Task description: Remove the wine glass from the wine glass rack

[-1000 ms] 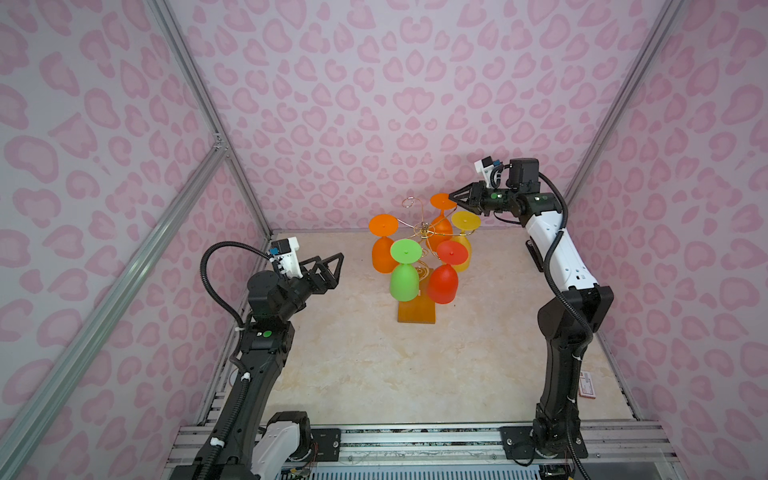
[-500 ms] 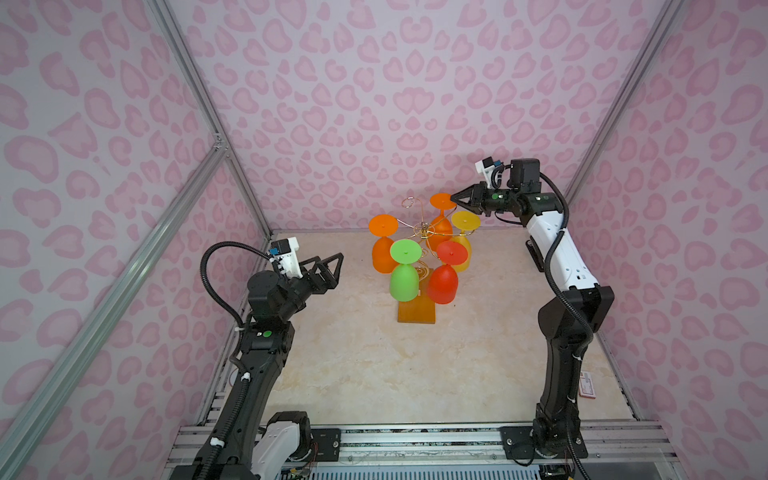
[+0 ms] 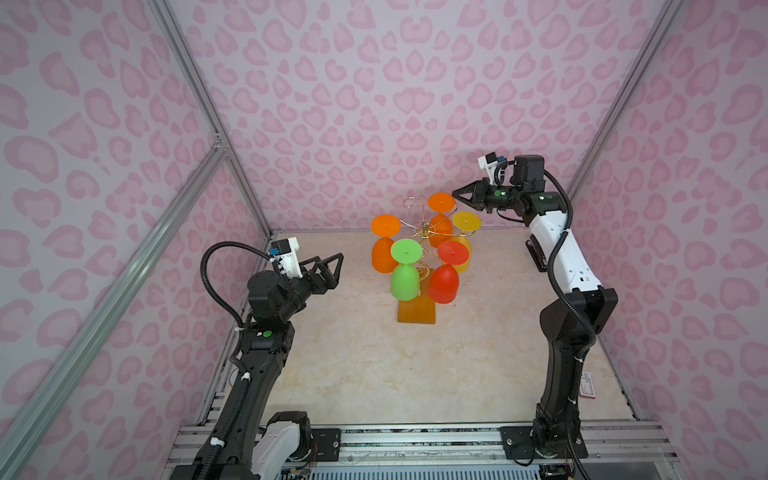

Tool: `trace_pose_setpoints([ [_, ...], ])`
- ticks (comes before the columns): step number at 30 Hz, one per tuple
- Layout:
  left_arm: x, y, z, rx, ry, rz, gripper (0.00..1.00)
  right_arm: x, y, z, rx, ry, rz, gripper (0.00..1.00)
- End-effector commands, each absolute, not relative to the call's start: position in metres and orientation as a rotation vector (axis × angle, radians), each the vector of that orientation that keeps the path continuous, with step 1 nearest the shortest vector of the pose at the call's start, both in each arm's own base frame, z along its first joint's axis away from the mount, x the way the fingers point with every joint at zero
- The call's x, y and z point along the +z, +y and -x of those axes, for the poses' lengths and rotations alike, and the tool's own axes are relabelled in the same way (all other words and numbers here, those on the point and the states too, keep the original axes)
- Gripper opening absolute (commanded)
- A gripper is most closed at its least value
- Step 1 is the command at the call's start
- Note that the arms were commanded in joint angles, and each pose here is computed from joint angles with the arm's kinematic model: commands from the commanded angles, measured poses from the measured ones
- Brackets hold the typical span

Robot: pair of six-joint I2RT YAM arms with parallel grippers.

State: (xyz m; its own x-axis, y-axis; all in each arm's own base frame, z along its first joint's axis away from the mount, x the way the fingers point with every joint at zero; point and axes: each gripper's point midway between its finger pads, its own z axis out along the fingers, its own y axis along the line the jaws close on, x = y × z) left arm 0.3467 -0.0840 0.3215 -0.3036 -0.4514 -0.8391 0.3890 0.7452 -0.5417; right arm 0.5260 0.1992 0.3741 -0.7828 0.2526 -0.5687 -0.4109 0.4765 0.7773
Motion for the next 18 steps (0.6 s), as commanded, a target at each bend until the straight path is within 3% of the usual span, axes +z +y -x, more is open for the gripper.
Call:
trace_pose_setpoints([
  [1, 0.324, -0.084, -0.347, -0.816, 1.680, 0.036, 0.95, 0.377, 0.201, -0.527, 1.344, 2.066, 0.155, 0.09],
  [12, 0.324, -0.084, -0.347, -0.815, 1.681, 0.036, 0.95, 0.370, 0.199, -0.531, 1.333, 2.076, 0.136, 0.35],
  [18, 0.324, -0.085, -0.348, -0.827, 1.682, 0.035, 0.95, 0.364, 0.196, -0.535, 1.316, 2.086, 0.128, 0.39],
])
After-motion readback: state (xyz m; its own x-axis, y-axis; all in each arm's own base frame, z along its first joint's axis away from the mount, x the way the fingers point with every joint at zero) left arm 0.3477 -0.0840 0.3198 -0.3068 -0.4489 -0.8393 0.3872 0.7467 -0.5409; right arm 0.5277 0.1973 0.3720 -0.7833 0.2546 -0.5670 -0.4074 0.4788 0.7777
